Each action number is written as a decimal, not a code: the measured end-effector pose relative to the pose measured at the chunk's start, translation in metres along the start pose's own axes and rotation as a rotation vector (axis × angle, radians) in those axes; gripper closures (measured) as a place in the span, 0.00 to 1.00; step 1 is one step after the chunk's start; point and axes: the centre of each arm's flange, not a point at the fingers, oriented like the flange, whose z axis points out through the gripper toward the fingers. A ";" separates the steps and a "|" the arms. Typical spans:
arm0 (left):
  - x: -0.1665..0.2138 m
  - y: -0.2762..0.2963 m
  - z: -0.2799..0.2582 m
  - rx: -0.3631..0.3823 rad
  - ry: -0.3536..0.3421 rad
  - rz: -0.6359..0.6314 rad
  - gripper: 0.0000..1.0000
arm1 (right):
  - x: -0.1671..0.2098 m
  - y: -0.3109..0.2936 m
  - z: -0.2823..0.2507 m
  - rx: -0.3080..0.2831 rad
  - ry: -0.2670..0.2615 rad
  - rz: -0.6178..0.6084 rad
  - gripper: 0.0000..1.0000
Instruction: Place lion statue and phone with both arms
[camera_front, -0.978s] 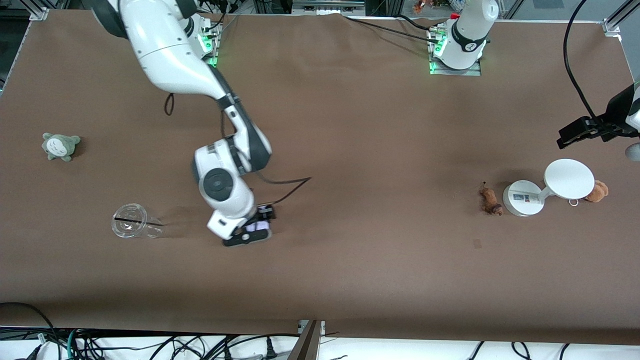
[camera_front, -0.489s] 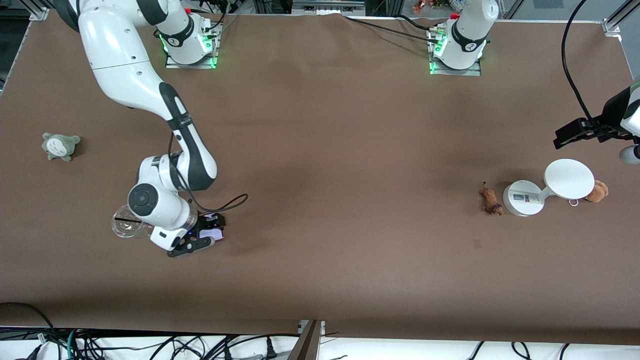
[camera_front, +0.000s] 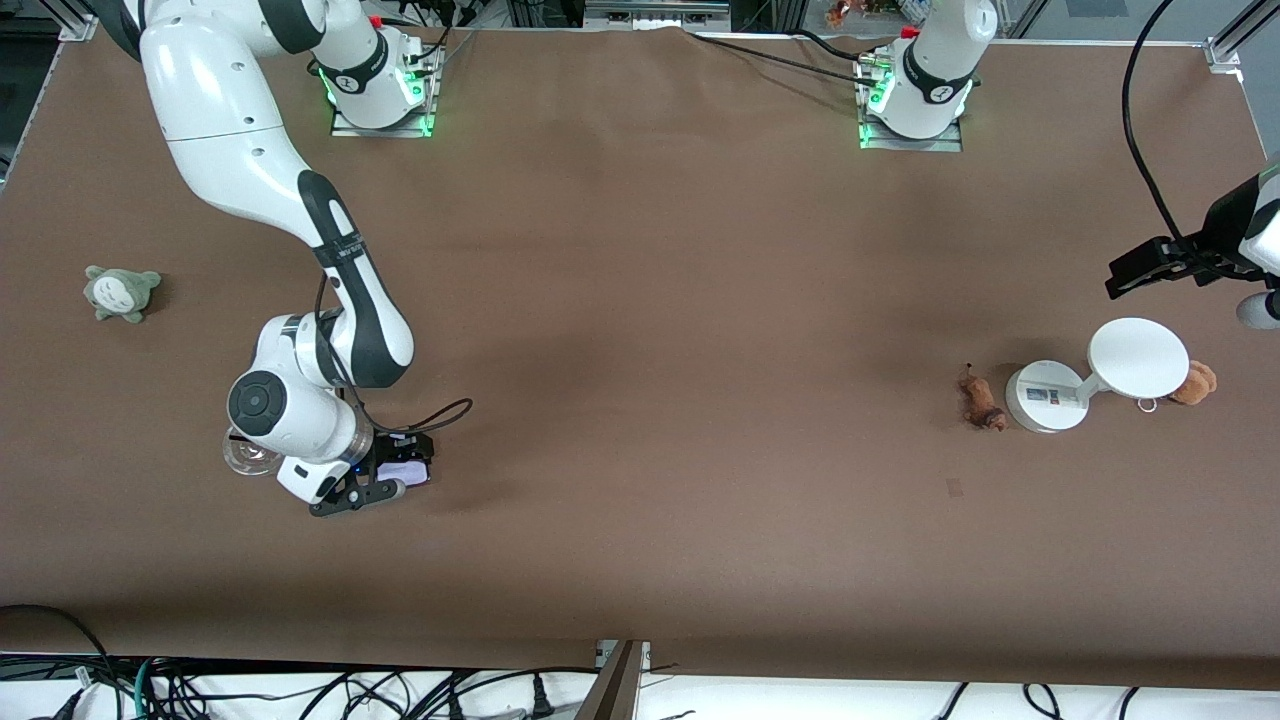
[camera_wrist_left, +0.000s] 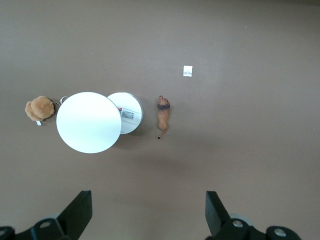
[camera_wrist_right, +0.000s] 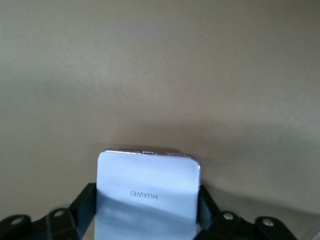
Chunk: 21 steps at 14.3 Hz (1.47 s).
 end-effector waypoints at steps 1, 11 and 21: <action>0.000 0.000 0.000 0.000 0.000 0.000 0.00 | -0.002 0.000 0.002 0.003 -0.005 0.015 0.17; 0.001 -0.003 0.001 0.000 -0.002 -0.006 0.00 | -0.002 -0.009 -0.031 0.017 0.018 0.093 0.00; 0.001 -0.002 0.002 -0.012 -0.006 -0.006 0.00 | -0.022 -0.014 -0.252 0.076 -0.115 0.110 0.00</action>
